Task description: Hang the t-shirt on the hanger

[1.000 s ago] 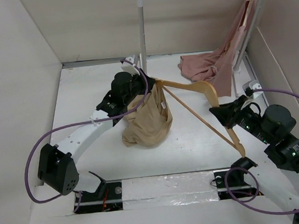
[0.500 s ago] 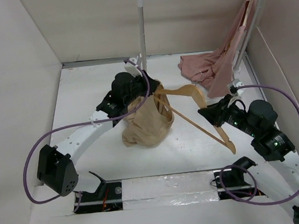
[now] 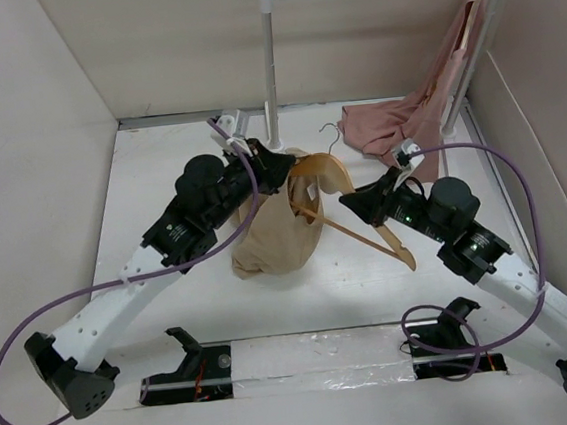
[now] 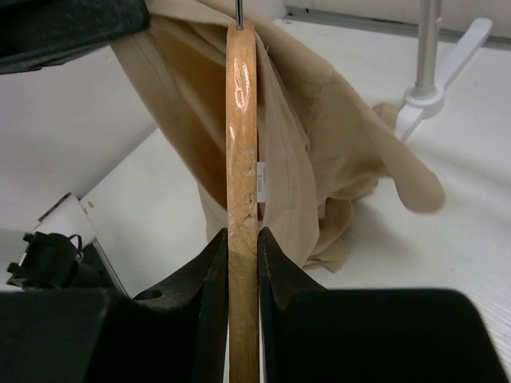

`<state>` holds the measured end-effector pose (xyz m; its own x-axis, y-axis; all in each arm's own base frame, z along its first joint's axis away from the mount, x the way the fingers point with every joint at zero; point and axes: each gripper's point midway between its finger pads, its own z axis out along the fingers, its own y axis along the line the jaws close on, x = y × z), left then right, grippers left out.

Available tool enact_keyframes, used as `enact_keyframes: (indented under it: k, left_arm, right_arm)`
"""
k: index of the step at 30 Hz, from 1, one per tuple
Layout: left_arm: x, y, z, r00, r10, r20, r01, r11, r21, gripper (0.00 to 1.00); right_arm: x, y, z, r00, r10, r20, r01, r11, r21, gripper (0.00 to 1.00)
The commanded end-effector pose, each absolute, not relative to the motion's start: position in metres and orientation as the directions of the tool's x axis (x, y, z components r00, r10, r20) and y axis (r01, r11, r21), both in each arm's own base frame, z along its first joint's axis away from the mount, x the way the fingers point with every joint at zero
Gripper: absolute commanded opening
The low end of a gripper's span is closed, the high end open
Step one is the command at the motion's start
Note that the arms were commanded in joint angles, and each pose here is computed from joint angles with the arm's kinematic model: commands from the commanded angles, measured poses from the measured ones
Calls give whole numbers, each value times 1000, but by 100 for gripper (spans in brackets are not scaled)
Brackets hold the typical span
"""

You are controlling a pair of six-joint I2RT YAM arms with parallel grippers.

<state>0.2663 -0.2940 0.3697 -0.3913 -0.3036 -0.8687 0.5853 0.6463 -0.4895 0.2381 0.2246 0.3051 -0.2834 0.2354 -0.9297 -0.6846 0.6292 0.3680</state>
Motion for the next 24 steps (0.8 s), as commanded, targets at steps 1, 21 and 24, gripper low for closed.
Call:
enact_keyframes:
  k: [1, 21, 24]
  left_arm:
    - [272, -262, 383, -317, -387, -866, 495, 711, -499, 0]
    - [316, -232, 411, -110, -514, -851, 308, 796, -521, 0]
    - [310, -228, 422, -83, -552, -830, 335, 769, -545, 0]
  right_arm:
    - [239, 212, 382, -54, 363, -930, -684, 665, 299, 0]
    - [215, 160, 367, -110, 301, -947, -450, 835, 317, 0]
    - [217, 155, 367, -107, 297, -949, -427, 849, 313, 0]
